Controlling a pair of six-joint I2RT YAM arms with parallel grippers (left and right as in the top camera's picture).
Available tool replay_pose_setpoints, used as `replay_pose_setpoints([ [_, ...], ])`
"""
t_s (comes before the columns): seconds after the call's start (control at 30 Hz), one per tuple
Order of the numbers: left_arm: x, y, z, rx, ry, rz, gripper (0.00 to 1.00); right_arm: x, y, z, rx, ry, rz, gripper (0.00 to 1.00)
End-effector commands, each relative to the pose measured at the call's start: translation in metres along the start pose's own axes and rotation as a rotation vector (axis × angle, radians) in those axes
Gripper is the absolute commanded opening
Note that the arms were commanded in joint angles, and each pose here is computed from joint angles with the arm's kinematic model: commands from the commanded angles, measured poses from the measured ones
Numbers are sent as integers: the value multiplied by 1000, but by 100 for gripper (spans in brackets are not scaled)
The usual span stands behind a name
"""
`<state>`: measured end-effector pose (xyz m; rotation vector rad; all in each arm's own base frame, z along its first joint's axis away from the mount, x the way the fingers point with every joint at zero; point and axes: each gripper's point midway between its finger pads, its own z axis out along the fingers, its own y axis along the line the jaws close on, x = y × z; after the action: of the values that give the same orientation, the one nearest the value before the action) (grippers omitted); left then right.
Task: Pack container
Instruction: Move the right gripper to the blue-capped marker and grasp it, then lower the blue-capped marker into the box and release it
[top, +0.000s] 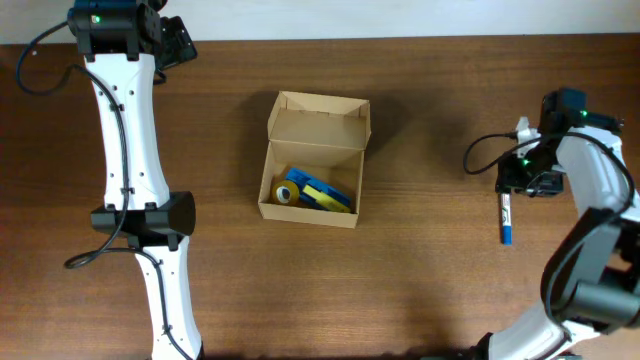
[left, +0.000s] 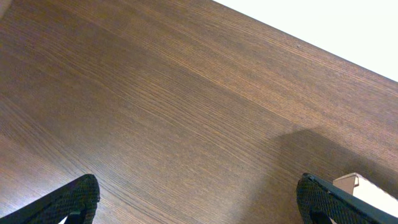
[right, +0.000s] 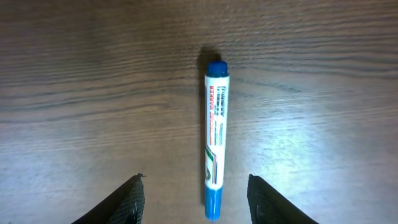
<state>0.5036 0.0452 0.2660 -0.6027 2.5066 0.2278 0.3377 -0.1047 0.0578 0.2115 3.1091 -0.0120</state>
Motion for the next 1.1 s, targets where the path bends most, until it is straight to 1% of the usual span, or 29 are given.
replay_pose_setpoints([
  [0.0,-5,5,-17,11,-28,1,100,7,1,27,-6,80,-8,53],
  [0.17,-5,5,-17,11,-28,1,100,16,0,58,-8,170,-16,52],
  [0.23,-5,5,-17,11,-28,1,100,19,1,67,-12,196,-16,45],
  [0.27,-5,5,-17,11,-28,1,100,20,1,71,-14,207,-17,36],
  [0.33,-5,5,-17,11,-28,1,100,22,2,76,-21,222,-16,10],
  [0.37,-5,5,-17,11,-28,1,100,23,3,77,-28,224,-15,4],
  [0.47,-5,5,-17,11,-28,1,100,22,6,77,-45,220,-13,4],
  [0.57,-5,5,-17,11,-28,1,100,16,18,72,-111,196,-7,4],
  [0.7,-5,5,-17,11,-28,1,100,-3,31,47,-180,137,-10,4],
  [0.8,-5,5,-17,11,-28,1,100,-31,44,8,-231,39,-30,4],
  [0.9,-5,5,-17,11,-28,1,100,-63,64,-46,-268,-101,-86,4],
  [1.0,-5,5,-17,11,-28,1,100,-90,95,-110,-283,-263,-182,4],
  [1.03,-5,5,-17,11,-28,1,100,-98,112,-139,-277,-336,-254,4],
  [1.07,-5,5,-17,11,-28,1,100,-101,125,-158,-274,-382,-307,4],
])
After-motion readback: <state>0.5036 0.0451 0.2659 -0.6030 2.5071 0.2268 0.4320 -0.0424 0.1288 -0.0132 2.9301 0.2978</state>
